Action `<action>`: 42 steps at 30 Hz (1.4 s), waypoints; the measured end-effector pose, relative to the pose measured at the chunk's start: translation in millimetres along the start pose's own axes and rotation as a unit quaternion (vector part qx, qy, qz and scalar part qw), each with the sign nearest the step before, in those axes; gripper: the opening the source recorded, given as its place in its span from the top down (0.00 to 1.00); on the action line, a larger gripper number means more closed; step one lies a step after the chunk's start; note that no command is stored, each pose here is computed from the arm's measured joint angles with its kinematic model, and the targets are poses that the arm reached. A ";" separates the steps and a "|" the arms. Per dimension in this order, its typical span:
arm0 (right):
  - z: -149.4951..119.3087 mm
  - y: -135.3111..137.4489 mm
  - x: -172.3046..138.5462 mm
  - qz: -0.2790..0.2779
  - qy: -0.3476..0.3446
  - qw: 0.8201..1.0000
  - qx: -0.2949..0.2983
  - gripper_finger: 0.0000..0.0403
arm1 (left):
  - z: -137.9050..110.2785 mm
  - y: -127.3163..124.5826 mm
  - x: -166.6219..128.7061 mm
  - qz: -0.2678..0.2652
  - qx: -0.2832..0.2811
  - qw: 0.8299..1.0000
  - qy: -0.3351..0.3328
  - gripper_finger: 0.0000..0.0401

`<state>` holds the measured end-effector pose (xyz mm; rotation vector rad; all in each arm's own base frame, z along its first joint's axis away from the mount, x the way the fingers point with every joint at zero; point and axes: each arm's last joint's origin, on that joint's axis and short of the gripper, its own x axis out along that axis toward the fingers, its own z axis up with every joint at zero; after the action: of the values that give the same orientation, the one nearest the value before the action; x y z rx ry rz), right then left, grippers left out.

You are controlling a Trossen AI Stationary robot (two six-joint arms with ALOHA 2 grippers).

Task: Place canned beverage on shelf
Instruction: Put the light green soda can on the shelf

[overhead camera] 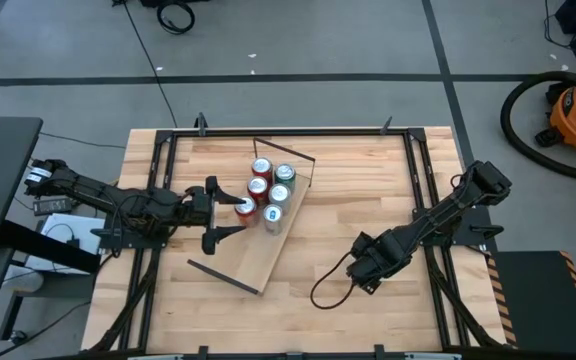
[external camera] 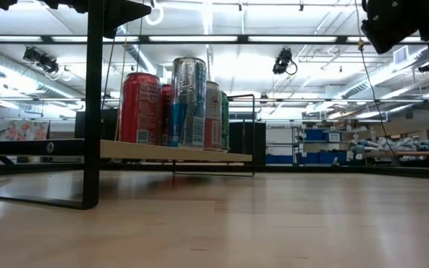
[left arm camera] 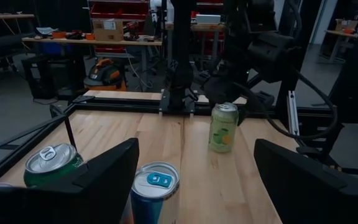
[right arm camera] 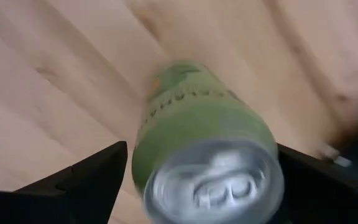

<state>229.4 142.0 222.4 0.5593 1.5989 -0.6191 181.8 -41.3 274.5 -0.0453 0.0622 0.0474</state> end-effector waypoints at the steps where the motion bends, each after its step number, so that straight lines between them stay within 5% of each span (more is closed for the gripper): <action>1: 0.1 0.2 2.4 0.011 -0.004 1.000 -0.001 0.06 | 0.0 0.0 0.0 0.000 0.000 1.000 0.000 0.18; 11: 1.9 -5.2 25.6 0.051 -0.007 0.999 -0.003 0.14 | -0.1 -0.1 0.0 0.000 -0.002 1.000 0.001 0.18; 16: 9.2 -3.2 18.9 0.063 -0.017 0.997 -0.034 0.23 | -0.3 -0.9 0.0 -0.016 -0.009 1.000 0.003 0.18; 22: 25.5 2.1 -3.1 0.080 -0.082 0.991 -0.064 0.22 | -3.6 -3.7 -0.3 -0.064 -0.006 0.998 0.022 0.18; 34: 59.9 27.0 -45.7 0.110 -0.207 0.962 -0.139 0.20 | -4.2 -4.9 2.3 -0.065 -0.009 0.997 0.037 0.18; 42: 78.5 41.9 -72.8 0.104 -0.303 0.927 -0.196 0.20 | -12.2 -10.3 20.4 -0.059 0.003 0.994 0.093 0.18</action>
<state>323.2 119.5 285.0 0.1978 1.0150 -0.2563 201.9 -51.2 261.4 -0.0463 0.2466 -0.0758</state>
